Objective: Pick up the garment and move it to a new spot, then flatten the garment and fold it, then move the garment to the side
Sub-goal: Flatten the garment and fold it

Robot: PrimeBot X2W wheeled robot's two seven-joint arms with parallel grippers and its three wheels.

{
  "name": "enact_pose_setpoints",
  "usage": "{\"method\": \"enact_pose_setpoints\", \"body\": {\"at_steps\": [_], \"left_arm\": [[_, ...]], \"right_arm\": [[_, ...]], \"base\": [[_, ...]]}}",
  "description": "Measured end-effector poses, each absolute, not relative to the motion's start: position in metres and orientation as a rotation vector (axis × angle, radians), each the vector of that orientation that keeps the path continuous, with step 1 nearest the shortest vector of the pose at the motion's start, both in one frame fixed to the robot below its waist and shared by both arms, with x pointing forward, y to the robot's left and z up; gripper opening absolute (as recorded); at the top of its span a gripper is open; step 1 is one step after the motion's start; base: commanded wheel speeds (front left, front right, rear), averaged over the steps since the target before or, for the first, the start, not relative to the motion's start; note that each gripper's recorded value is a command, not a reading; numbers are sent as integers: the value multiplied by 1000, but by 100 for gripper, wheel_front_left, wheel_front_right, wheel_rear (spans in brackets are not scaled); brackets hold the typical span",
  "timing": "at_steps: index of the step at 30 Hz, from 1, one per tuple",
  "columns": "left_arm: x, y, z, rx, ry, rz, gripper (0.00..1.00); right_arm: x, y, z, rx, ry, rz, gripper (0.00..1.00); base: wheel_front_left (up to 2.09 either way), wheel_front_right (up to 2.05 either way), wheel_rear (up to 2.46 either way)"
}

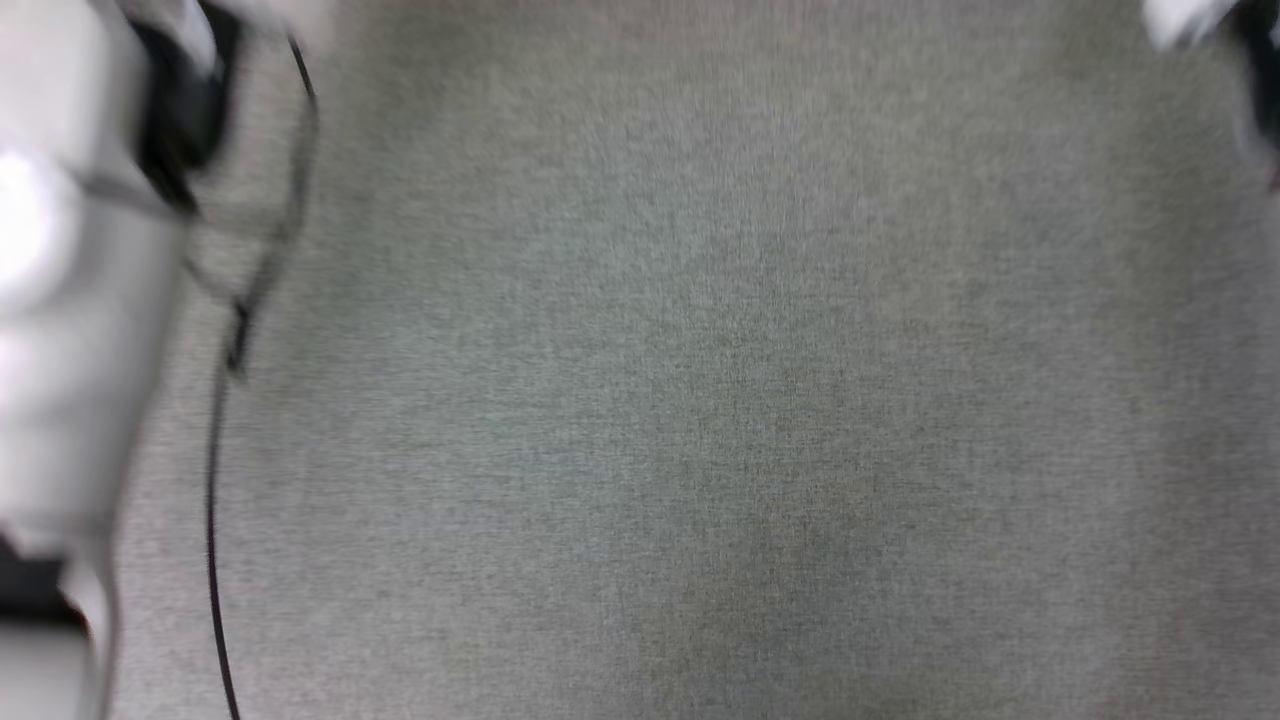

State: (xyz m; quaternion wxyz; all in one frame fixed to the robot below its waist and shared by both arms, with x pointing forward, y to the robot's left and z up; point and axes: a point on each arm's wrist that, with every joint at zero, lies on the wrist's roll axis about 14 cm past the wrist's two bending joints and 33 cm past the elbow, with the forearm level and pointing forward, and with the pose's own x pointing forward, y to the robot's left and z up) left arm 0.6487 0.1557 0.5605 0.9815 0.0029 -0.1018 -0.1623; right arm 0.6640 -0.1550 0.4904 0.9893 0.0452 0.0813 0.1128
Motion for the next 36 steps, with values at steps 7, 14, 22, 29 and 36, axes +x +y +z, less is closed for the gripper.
{"method": "enact_pose_setpoints", "body": {"at_steps": [7, 14, 22, 29, 36], "left_arm": [[564, 160, 499, -47, -28, -304, 0], [490, 186, 472, -35, 118, -250, 0], [419, 210, 466, -33, 216, -176, 0], [362, 197, 463, -40, 316, -242, 0], [313, 176, 461, -64, 430, -336, 0]], "right_arm": [[599, -131, 461, 75, 290, 342, 0], [533, -117, 449, 57, 391, 452, 0], [484, -126, 449, 96, 447, 463, 0], [450, -151, 447, 122, 490, 422, 0], [415, -177, 442, 160, 535, 373, 0]], "base": [[0, 0, 0], [0, 0, 0], [0, 0, 0], [0, 0, 0], [0, 0, 0]]}}
